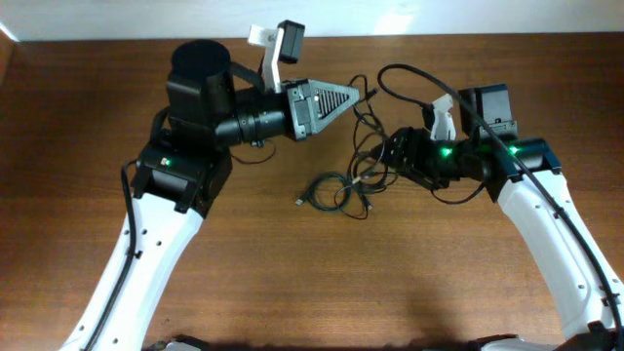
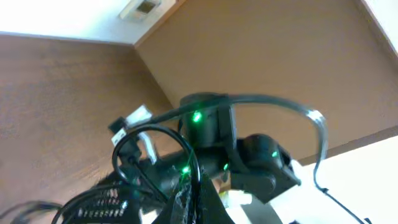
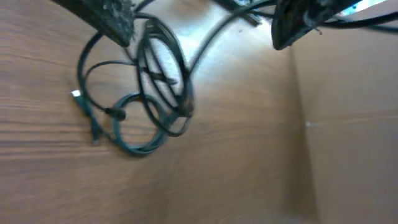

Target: Untangle cables

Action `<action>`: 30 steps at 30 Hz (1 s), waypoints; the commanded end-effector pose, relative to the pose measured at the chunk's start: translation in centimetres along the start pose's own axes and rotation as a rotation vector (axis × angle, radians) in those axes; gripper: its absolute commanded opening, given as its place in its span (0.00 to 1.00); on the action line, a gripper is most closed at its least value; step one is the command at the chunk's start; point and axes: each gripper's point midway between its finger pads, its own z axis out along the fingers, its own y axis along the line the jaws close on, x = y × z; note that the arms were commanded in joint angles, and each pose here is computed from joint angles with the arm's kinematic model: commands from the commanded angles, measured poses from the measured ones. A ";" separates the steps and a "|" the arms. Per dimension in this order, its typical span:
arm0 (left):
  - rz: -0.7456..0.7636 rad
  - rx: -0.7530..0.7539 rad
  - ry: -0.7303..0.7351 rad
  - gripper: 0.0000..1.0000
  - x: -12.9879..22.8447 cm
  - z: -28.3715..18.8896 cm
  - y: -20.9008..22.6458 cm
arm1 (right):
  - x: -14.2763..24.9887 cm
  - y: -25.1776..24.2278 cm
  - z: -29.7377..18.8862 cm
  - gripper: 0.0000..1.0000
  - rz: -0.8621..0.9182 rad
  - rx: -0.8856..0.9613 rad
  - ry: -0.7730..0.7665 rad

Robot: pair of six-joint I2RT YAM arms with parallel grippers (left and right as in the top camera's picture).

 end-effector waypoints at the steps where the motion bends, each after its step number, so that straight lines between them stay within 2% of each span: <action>1: 0.137 0.165 -0.017 0.00 -1.2 -1.2 -5.2 | -0.6 -0.9 0.0 0.73 0.002 0.062 -0.033; 3: 0.127 0.219 -0.027 0.00 -1.7 -1.5 -6.6 | -0.8 -0.9 0.0 0.73 0.000 0.068 -0.041; 9: -0.012 0.241 -0.008 0.00 -1.8 -1.6 -7.2 | -1.5 -2.2 0.1 0.73 0.004 0.135 -0.077; 13: 0.042 0.277 -0.021 0.00 -2.2 -1.9 -8.2 | -1.1 -2.1 0.6 0.73 0.005 0.132 -0.054; 17: 0.114 0.250 -0.050 0.00 -2.5 -1.6 -7.4 | -0.2 -0.7 0.7 0.73 0.006 0.048 -0.002; 24: 0.022 0.101 -0.071 0.00 -2.4 -0.7 -3.6 | 0.3 1.1 -0.2 0.72 -0.018 -0.105 0.061; 30: 0.084 0.155 -0.099 0.00 -3.2 -1.0 -5.1 | 1.1 1.3 0.1 0.73 -0.041 -0.106 0.089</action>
